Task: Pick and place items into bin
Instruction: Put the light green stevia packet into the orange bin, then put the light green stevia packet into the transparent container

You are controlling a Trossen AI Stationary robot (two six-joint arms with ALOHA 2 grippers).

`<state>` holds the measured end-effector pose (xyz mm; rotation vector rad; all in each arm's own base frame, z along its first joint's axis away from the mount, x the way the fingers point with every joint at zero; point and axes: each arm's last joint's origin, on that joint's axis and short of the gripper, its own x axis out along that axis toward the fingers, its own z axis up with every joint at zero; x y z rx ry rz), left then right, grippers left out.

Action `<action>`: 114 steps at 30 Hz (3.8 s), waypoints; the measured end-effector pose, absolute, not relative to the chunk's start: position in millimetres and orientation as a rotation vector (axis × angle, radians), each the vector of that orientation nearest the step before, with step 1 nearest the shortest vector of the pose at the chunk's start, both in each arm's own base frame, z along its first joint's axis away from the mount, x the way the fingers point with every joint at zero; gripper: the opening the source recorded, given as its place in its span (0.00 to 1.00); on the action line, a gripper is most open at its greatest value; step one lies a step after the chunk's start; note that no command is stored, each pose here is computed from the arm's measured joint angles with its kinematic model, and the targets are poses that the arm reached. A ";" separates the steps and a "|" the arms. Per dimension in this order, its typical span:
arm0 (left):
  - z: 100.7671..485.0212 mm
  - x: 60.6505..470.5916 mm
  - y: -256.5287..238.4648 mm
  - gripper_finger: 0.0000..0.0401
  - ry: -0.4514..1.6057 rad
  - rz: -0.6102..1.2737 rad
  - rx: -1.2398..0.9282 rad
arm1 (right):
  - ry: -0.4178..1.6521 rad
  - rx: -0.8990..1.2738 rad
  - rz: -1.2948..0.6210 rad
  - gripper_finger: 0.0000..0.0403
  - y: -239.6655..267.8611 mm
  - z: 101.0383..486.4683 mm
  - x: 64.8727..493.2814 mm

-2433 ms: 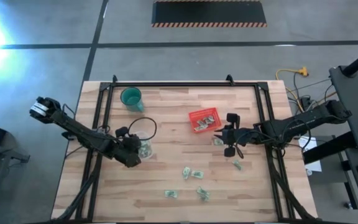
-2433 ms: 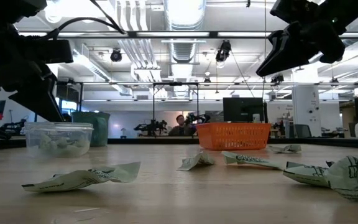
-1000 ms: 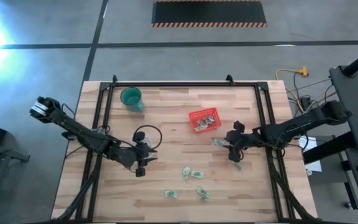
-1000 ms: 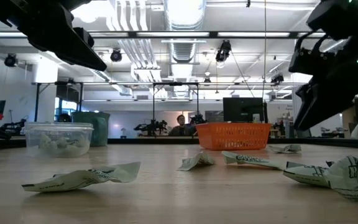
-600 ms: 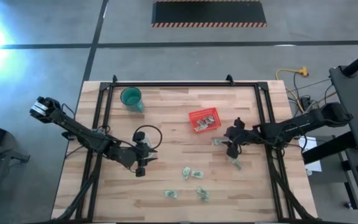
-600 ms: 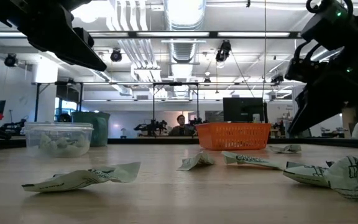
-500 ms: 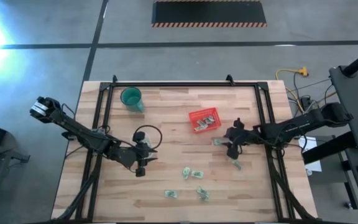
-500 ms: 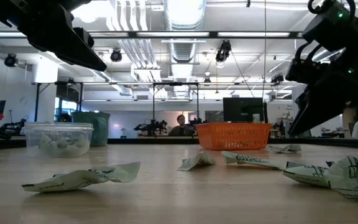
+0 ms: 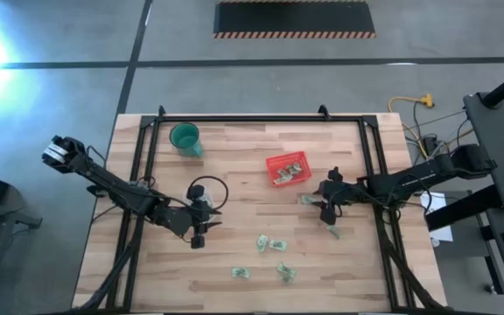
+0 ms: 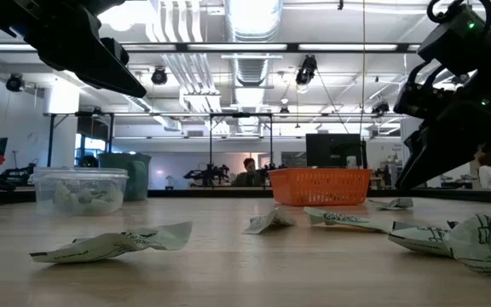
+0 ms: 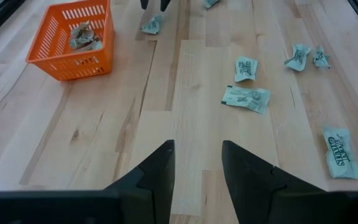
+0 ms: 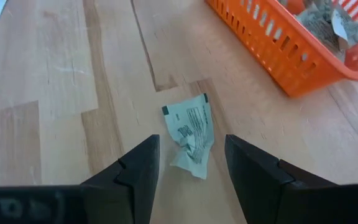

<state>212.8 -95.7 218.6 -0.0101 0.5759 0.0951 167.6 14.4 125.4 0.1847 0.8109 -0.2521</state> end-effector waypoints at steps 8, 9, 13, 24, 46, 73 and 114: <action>218.5 212.7 -95.7 0.29 0.577 0.095 -0.010 | 0.866 0.092 -0.249 0.43 14.6 110.9 174.8; 218.5 212.7 -95.7 0.29 0.577 0.095 -0.010 | 0.882 0.088 -0.251 0.43 14.6 108.7 175.2; 218.4 212.7 -95.7 0.29 0.578 0.095 -0.010 | 0.906 0.079 -0.256 0.42 15.4 105.3 181.3; 218.4 212.6 -95.9 0.29 0.578 0.094 -0.009 | 0.930 0.023 -0.233 0.35 16.3 105.3 188.7; 217.9 212.5 -95.6 0.29 0.580 0.095 -0.008 | 0.873 -0.059 -0.185 0.03 15.0 124.5 179.9; 229.5 219.9 -98.4 0.29 0.445 0.044 0.096 | 0.518 -0.218 -0.444 0.03 -35.3 158.3 200.9; 182.3 274.0 -123.9 0.29 0.597 -0.189 0.152 | 0.585 -0.229 -0.313 0.40 -34.0 161.1 211.1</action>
